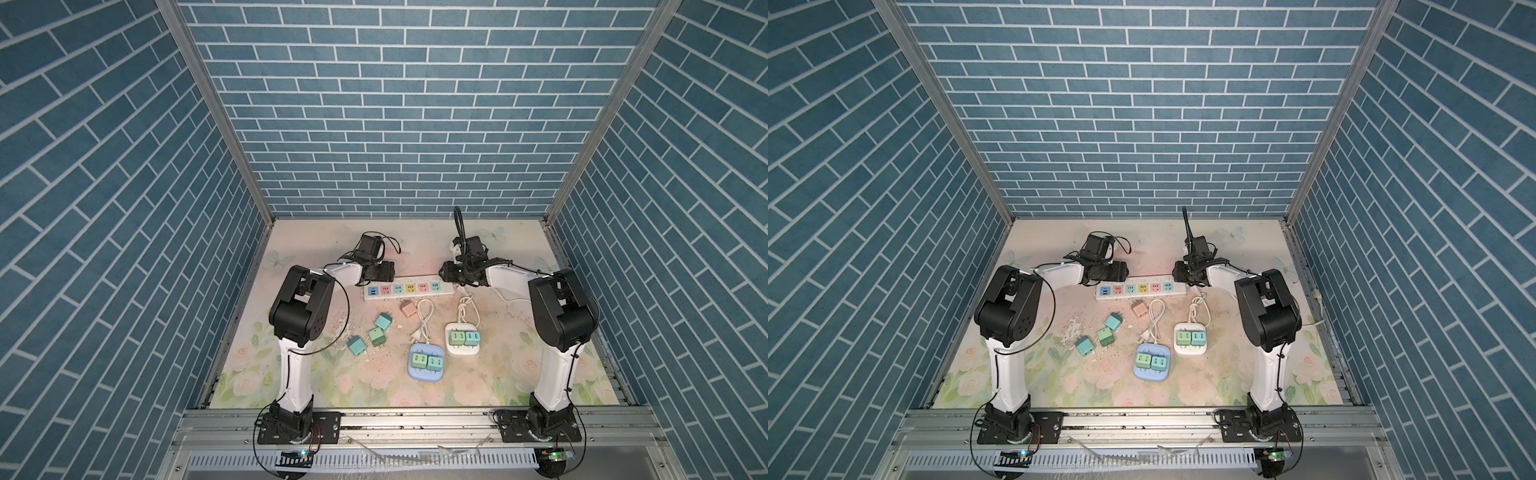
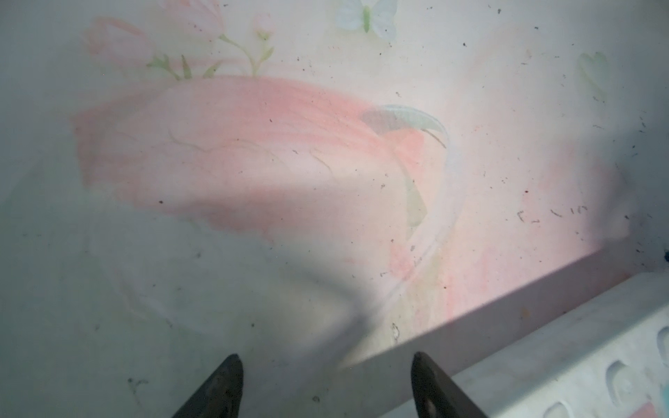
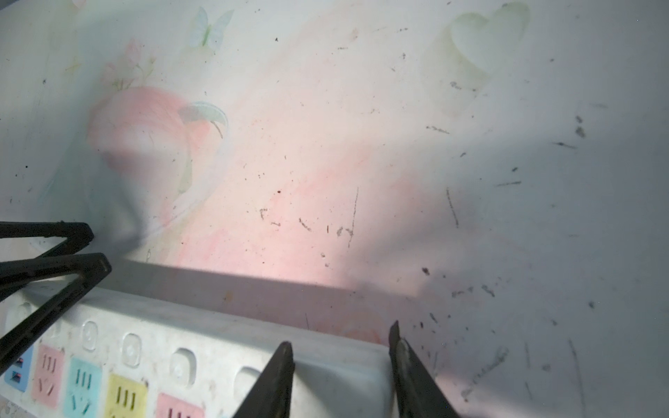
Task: Insert plugs into power strip
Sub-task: Move the socket at the center of the table, then rotate the plug at the center of the table.
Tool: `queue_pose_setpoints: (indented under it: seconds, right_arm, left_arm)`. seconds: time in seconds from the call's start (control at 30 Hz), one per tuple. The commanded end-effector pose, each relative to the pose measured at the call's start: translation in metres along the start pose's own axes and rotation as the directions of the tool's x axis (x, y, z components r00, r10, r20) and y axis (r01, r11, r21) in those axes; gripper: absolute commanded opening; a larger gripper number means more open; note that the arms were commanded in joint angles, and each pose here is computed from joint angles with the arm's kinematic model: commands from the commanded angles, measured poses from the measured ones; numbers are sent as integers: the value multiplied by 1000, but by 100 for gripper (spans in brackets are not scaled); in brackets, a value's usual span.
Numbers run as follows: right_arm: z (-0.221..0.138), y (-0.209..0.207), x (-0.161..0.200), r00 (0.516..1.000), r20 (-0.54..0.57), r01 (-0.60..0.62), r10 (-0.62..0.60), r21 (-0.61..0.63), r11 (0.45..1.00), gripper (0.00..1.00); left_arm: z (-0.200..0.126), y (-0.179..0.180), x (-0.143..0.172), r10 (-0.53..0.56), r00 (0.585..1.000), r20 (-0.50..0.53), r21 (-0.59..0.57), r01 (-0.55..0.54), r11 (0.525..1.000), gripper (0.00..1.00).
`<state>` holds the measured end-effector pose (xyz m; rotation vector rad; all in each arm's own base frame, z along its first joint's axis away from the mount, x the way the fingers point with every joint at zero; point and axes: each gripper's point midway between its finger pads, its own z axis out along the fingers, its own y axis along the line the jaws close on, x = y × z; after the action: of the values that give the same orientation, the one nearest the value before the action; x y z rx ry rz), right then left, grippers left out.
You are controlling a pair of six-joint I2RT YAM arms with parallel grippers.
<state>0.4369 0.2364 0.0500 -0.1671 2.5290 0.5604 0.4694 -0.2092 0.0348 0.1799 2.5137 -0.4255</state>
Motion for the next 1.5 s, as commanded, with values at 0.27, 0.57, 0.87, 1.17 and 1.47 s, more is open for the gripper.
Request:
queue_pose_setpoints:
  seconds: [0.27,0.57,0.87,1.17,1.47]
  right_arm:
    - [-46,11,-16,996,78,32,-37,61,998,46]
    - [-108,26,-2,968,195,138,-157,109,984,51]
    - [-102,80,51,936,187,307,-300,-10,952,53]
    - [-65,96,83,925,49,379,-377,-38,925,26]
    - [-35,94,98,905,-53,422,-422,-18,906,26]
  left_arm:
    - [-66,-10,-31,29,988,152,1,-29,1000,76]
    - [-199,-7,-6,49,916,397,-10,-49,999,84]
    - [-243,58,99,51,907,417,-212,42,976,99]
    - [-247,80,134,-68,874,481,-206,188,960,100]
    - [-238,78,137,-70,897,437,-207,176,962,99]
